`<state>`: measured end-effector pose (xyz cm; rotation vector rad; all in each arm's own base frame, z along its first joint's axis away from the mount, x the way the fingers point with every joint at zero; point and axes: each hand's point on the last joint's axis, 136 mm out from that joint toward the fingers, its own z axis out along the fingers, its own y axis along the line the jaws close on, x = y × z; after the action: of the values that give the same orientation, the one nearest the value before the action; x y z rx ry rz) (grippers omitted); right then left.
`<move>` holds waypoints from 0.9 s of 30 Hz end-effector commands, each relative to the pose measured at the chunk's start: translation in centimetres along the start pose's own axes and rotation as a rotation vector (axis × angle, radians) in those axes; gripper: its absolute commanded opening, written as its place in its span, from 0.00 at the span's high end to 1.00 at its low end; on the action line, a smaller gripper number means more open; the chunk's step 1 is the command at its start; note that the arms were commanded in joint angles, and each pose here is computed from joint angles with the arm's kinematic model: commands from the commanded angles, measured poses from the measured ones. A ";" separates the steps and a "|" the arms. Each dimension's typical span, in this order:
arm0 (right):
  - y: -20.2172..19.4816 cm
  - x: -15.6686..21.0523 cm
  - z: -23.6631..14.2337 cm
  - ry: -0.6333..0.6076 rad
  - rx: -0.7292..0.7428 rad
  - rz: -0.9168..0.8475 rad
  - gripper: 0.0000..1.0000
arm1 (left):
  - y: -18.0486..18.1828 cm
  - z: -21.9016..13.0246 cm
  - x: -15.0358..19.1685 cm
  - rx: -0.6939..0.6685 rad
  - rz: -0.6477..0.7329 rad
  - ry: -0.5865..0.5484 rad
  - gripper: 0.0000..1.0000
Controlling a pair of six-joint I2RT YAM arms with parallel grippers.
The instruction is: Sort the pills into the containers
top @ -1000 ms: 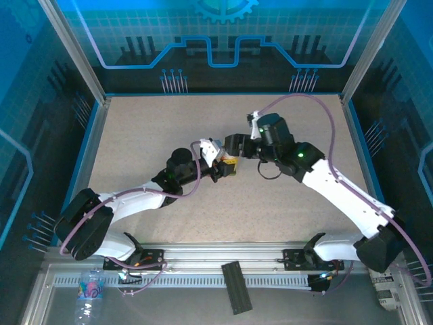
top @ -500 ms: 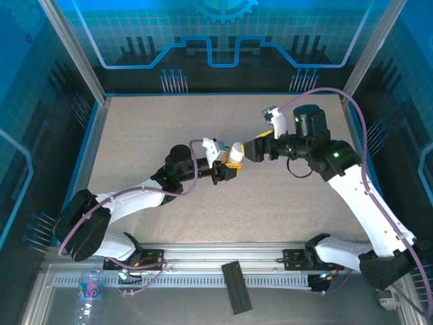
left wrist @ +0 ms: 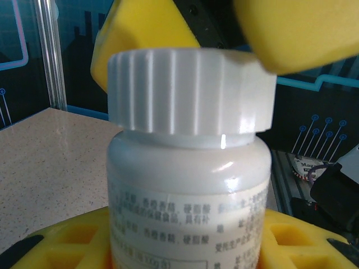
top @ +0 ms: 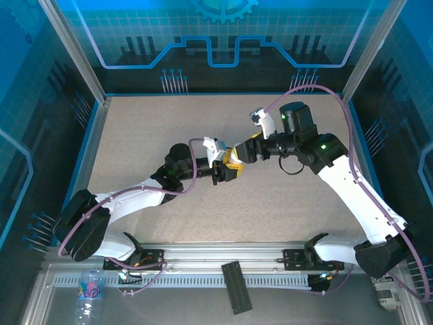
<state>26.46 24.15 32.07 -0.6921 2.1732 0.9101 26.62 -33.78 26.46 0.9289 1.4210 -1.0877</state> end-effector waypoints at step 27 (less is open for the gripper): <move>0.5 2.2 3.6 0.024 0.130 0.144 0.48 | 0.4 0.2 -1.5 -0.010 0.019 -0.038 1.00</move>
<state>26.54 26.11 29.11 -0.5032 2.2822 0.8168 26.83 -33.67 25.30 0.9178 1.4851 -1.1061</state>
